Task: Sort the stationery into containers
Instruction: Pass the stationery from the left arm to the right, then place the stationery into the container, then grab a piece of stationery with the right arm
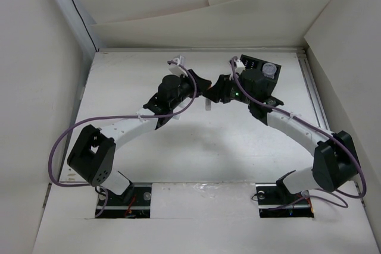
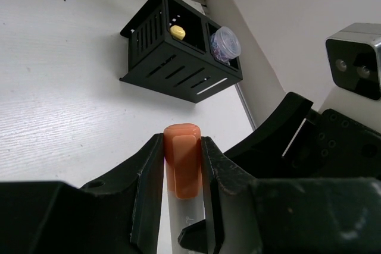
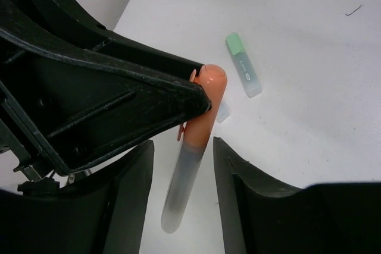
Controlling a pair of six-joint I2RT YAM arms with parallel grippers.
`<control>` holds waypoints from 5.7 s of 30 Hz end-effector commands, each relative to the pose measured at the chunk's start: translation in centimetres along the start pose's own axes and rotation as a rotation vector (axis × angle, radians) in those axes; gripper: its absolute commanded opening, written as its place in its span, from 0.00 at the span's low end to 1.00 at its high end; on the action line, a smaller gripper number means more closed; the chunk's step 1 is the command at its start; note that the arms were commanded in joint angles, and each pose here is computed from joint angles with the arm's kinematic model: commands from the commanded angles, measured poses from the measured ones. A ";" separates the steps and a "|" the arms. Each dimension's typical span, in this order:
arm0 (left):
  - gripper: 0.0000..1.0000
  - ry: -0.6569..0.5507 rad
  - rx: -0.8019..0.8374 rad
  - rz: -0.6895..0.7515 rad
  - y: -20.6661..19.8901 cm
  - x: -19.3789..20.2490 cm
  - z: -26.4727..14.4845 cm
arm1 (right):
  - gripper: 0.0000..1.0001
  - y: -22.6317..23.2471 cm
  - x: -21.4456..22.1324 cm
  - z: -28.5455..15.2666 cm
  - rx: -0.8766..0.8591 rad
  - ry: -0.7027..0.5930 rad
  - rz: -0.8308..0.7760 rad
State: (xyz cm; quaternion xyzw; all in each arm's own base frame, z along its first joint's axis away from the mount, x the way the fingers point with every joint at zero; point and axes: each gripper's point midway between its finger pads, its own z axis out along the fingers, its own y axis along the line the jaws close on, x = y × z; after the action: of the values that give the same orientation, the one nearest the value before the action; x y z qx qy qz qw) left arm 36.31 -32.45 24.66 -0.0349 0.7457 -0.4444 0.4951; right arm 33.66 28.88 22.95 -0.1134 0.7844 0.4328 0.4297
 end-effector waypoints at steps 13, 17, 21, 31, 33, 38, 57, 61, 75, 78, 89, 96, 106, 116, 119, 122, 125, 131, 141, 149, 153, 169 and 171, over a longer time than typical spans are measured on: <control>0.04 -0.014 0.081 -0.005 -2.2 -0.1 -0.8 | 0.15 1.0 -3.6 0.7 -0.024 -0.136 -0.006; 0.07 -0.023 0.088 0.006 -2.5 -0.4 -1.0 | 0.02 0.5 -3.7 0.7 -0.017 -0.142 -0.004; 0.31 -0.044 0.093 0.018 -2.9 -1.1 -1.4 | 0.01 -0.1 -3.5 0.6 -0.006 -0.140 0.001; 0.63 -0.176 0.074 0.039 -3.9 -7.4 -2.4 | 0.00 -1.7 -4.5 0.1 0.028 -0.164 0.000; 0.65 -0.198 0.044 0.062 -3.8 -8.2 -2.9 | 0.00 -2.5 -5.0 -0.2 0.051 -0.180 0.004; 0.64 -0.203 0.013 0.080 -2.7 -7.7 -4.1 | 0.00 -7.8 -10.1 -2.8 0.269 -0.336 -0.010; 0.62 -0.095 -0.145 0.183 5.0 -1.2 -7.2 | 0.00 -25.5 -19.1 -5.8 1.058 -0.600 -0.104; 0.62 -0.081 -0.128 0.183 4.8 -0.8 -7.4 | 0.00 -25.8 -19.2 -5.8 1.067 -0.603 -0.103; 0.62 -0.088 -0.122 0.183 4.4 -1.1 -7.7 | 0.00 -26.6 -18.4 -5.7 1.175 -0.568 -0.178; 0.61 -0.088 -0.136 0.183 4.7 -1.1 -7.7 | 0.06 -26.4 -17.8 -4.6 1.173 -0.548 -0.193; 0.61 -0.100 -0.151 0.183 4.9 -1.4 -7.9 | 0.49 -22.8 -17.5 -4.2 1.138 -0.585 -0.186; 0.61 -0.122 -0.192 0.174 5.5 -1.9 -8.2 | 0.68 -18.8 -18.7 -5.9 1.052 -0.635 -0.183; 0.49 -0.286 -0.310 0.119 6.9 -4.9 -11.5 | 0.00 -7.0 -9.5 3.5 0.305 -0.245 -0.210; 0.48 -0.386 -0.392 0.072 8.1 -6.5 -14.0 | 0.60 -1.2 3.4 14.6 0.087 0.154 -0.248; 0.48 -0.395 -0.412 0.064 8.5 -6.6 -14.2 | 0.69 -3.2 4.4 16.1 0.154 0.206 -0.253; 0.49 -0.368 -0.437 0.072 9.2 -6.0 -13.5 | 0.70 -5.9 5.9 17.4 0.242 0.262 -0.257; 0.49 -0.341 -0.440 0.074 9.5 -5.8 -12.9 | 0.70 -7.3 7.5 17.8 0.269 0.299 -0.250; 0.47 -0.283 -0.370 0.014 11.0 -5.7 -12.3 | 0.64 -9.6 9.4 18.1 0.357 0.316 -0.243; 0.47 -0.287 -0.369 0.014 10.9 -5.8 -12.4 | 0.43 -10.0 10.6 18.4 0.373 0.345 -0.245; 0.47 -0.280 -0.362 0.014 10.8 -5.7 -12.4 | 0.48 -9.9 11.8 18.2 0.384 0.362 -0.256; 0.47 -0.287 -0.356 0.014 10.7 -5.8 -12.3 | 0.37 -9.9 11.8 18.2 0.384 0.362 -0.256; 0.47 -0.261 -0.355 0.014 10.9 -5.2 -12.0 | 0.06 -8.0 9.0 16.4 0.354 0.296 -0.259; 0.47 -0.261 -0.355 0.014 10.9 -5.2 -12.0 | 0.04 -7.7 7.9 15.9 0.355 0.275 -0.248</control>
State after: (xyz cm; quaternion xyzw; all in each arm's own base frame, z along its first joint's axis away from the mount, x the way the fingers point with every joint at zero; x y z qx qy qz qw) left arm 33.75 -15.46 21.12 -0.1756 0.7542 -0.2803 0.5672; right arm 41.63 38.20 3.80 -0.2003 0.8958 0.1961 0.3450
